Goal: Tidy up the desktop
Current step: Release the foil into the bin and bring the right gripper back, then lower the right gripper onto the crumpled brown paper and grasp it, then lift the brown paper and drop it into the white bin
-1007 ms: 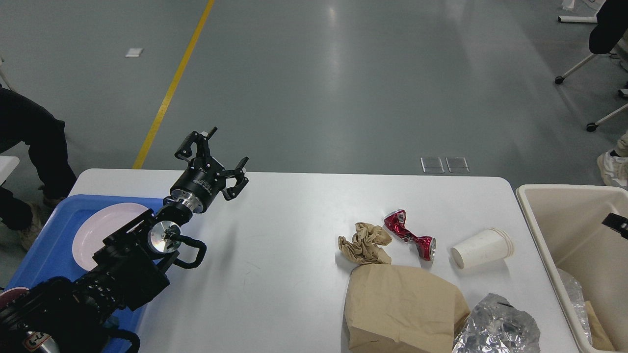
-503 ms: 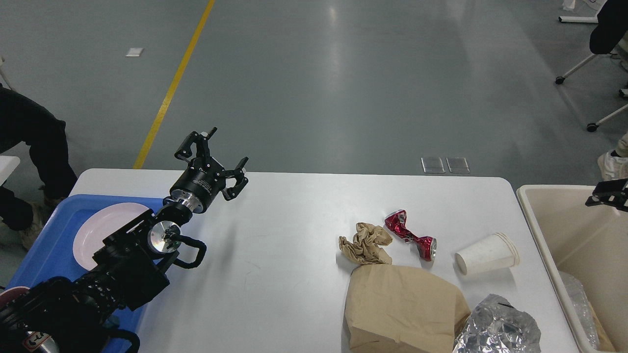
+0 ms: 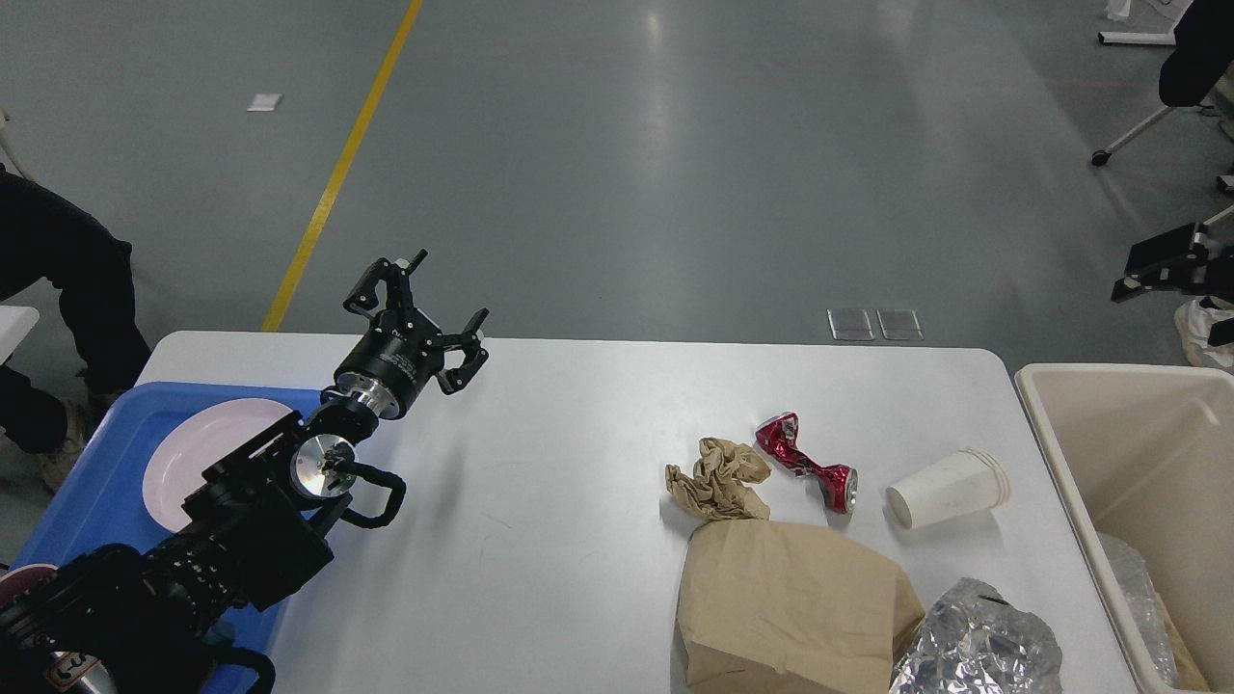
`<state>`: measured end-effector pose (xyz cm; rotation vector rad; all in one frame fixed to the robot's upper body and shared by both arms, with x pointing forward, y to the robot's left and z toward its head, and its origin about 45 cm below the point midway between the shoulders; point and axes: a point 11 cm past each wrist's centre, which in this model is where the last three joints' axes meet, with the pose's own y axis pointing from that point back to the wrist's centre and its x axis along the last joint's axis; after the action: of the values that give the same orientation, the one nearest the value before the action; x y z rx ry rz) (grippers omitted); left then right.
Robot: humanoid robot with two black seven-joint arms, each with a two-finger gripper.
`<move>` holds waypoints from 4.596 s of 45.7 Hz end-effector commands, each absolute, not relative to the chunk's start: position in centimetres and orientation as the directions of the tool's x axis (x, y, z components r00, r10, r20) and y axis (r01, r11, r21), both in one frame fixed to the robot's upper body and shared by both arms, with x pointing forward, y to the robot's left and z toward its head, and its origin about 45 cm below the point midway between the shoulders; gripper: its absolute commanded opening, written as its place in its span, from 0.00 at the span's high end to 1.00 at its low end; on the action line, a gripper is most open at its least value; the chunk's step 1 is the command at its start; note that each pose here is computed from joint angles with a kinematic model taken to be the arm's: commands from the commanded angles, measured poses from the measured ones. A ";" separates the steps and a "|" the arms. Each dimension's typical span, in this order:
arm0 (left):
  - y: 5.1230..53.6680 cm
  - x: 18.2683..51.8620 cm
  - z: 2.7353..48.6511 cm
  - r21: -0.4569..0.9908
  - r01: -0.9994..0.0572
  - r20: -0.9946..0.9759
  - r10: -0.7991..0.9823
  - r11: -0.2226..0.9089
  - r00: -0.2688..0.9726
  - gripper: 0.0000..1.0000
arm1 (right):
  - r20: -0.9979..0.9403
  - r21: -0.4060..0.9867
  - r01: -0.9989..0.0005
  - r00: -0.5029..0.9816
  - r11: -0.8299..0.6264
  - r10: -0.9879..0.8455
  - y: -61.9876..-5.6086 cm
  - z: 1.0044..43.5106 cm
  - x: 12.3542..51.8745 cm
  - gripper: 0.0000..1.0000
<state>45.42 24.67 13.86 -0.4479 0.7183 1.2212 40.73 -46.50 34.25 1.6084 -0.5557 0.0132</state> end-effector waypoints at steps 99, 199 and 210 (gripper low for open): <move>24.7 45.4 13.9 0.063 -0.952 -0.708 0.686 0.299 0.168 0.03 | 0.249 0.937 -0.196 0.956 -0.290 0.157 -18.9 8.9 39.4 0.02; 24.7 45.4 13.9 0.063 -0.952 -0.708 0.686 0.299 0.168 0.03 | 0.273 0.939 -0.295 0.952 -0.175 -0.140 -32.0 36.2 45.5 1.00; 24.7 45.4 13.9 0.063 -0.952 -0.708 0.686 0.299 0.168 0.03 | 0.387 0.915 -0.398 0.910 -0.058 -0.146 -35.3 41.2 46.1 1.00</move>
<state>45.42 24.67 13.86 -0.4481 0.7182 1.2212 45.84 -33.94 39.49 1.6886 -0.3911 0.1879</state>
